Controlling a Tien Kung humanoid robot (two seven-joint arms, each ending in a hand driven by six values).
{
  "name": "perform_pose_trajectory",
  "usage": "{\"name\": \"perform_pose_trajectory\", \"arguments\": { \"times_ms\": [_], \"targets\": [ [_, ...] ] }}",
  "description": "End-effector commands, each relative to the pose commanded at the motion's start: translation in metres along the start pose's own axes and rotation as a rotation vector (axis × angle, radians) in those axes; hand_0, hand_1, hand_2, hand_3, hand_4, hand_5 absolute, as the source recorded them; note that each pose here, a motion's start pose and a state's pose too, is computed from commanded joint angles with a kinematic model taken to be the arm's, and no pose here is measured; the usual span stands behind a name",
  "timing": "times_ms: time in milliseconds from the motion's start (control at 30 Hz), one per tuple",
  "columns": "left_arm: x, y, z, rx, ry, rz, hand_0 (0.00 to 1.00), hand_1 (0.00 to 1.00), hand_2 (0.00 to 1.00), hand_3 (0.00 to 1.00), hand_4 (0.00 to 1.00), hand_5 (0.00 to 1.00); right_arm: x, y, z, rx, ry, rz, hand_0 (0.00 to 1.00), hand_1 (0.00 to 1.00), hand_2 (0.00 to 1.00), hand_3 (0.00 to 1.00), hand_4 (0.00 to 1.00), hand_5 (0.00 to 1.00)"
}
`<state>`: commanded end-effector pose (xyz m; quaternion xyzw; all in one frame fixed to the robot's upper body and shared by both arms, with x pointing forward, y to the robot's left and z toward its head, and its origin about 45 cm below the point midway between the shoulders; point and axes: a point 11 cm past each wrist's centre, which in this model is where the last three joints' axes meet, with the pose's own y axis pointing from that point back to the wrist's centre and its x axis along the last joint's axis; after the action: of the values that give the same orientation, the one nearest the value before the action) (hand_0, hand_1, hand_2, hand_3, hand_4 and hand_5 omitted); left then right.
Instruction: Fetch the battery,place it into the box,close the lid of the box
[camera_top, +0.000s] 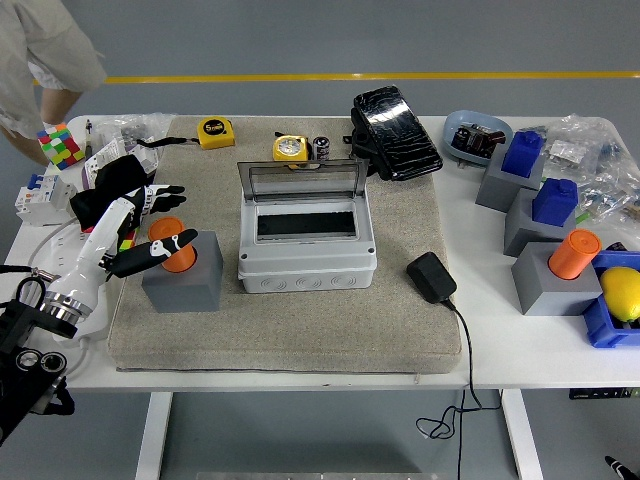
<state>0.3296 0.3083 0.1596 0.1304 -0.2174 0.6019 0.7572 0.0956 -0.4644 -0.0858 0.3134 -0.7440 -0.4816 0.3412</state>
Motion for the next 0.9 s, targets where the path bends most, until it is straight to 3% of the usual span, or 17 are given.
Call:
{"name": "perform_pose_trajectory", "arguments": {
  "times_ms": [100, 133, 300, 333, 500, 533, 900],
  "targets": [
    [-0.004, 0.0, 0.0, -0.001, 0.005, -0.007, 0.69, 0.73, 0.724, 0.747, 0.998, 0.344, 0.0, 0.0, 0.001, -0.002, -0.001, 0.0, 0.664, 0.624, 0.606, 0.551, 0.953, 0.462],
    [-0.005, 0.0, 0.0, -0.002, 0.005, -0.009, 0.534, 0.584, 0.58, 0.641, 0.998, 0.13, 0.0, 0.0, 0.001, -0.002, -0.001, 0.0, 0.664, 0.622, 0.605, 0.551, 0.953, 0.462],
    [-0.012, -0.004, 0.001, -0.018, 0.024, -0.004, 0.534, 0.584, 0.58, 0.641, 0.998, 0.13, -0.001, 0.0, -0.001, 0.003, -0.003, 0.0, 0.664, 0.622, 0.605, 0.551, 0.953, 0.462],
    [-0.012, -0.005, 0.001, -0.02, 0.03, -0.001, 0.423, 0.424, 0.45, 0.572, 0.998, 0.002, -0.001, 0.0, -0.001, 0.003, -0.003, 0.0, 0.664, 0.622, 0.605, 0.551, 0.953, 0.462],
    [-0.015, -0.008, 0.005, -0.042, 0.052, 0.012, 0.423, 0.424, 0.45, 0.572, 0.998, 0.002, 0.0, 0.0, 0.0, -0.001, -0.002, 0.0, 0.664, 0.622, 0.605, 0.551, 0.953, 0.462],
    [-0.016, -0.009, 0.006, -0.047, 0.056, 0.014, 0.351, 0.357, 0.368, 0.469, 0.998, 0.002, -0.001, 0.0, 0.0, -0.001, -0.003, 0.001, 0.664, 0.622, 0.605, 0.551, 0.953, 0.461],
    [-0.025, -0.014, 0.008, -0.051, 0.145, 0.041, 0.338, 0.331, 0.354, 0.45, 0.998, 0.002, -0.003, 0.0, 0.002, -0.005, -0.002, -0.005, 0.665, 0.624, 0.605, 0.551, 0.953, 0.461]
  ]
}}
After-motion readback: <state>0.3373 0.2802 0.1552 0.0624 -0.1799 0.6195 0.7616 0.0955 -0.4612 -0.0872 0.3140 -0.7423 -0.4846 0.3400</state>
